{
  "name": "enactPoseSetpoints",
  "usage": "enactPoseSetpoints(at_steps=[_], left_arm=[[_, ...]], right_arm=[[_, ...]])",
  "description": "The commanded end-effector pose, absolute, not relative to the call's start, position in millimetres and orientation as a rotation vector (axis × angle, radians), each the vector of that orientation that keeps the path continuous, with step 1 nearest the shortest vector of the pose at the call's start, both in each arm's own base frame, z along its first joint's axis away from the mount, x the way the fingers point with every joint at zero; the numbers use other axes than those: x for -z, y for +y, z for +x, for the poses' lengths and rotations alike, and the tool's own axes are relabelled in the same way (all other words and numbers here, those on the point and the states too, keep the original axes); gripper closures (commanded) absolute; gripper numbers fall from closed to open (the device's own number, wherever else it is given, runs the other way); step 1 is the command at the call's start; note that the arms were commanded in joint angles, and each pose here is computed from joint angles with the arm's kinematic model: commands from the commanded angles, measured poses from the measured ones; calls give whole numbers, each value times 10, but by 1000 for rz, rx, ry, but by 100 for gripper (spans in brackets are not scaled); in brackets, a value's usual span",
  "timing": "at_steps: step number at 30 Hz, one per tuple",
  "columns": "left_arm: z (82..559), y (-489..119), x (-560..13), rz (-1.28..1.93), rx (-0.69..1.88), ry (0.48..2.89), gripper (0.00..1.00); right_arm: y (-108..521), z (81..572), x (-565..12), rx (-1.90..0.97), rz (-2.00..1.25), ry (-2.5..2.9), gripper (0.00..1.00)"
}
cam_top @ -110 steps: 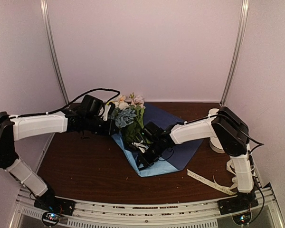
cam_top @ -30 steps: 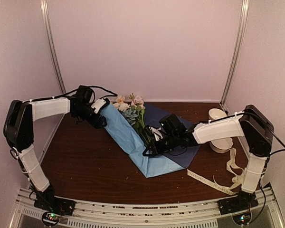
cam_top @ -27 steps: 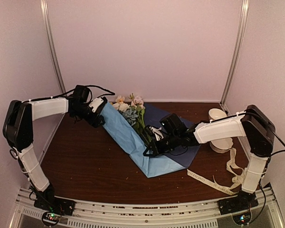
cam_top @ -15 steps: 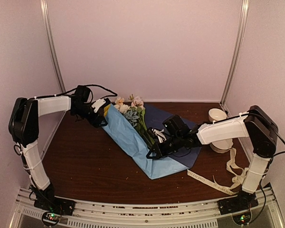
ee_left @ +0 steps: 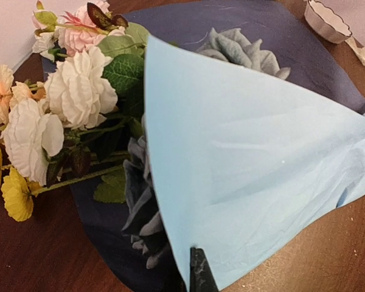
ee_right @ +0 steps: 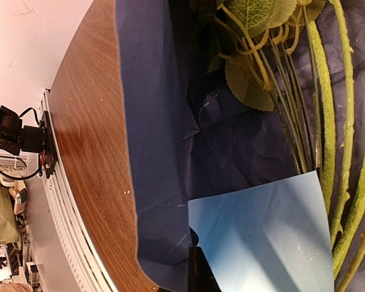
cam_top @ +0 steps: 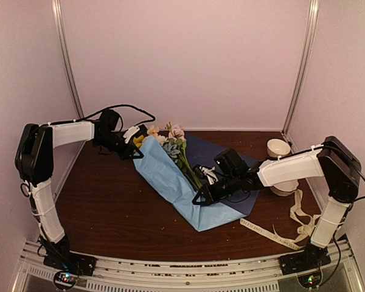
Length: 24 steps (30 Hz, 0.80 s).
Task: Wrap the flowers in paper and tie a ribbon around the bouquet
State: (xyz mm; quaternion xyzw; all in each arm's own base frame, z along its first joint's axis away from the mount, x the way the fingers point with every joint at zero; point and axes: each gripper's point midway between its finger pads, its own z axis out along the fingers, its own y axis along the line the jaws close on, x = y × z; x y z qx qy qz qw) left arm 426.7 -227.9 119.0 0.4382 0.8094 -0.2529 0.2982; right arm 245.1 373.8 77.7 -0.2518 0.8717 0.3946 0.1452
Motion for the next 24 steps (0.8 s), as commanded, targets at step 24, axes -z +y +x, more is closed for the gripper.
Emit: enactPoseSetpoints(at_steps=[24], left_arm=[[4925, -2270, -1878, 1111, 27, 2024, 100]], right_arm=[[3568, 1848, -525, -1209, -926, 2587, 100]])
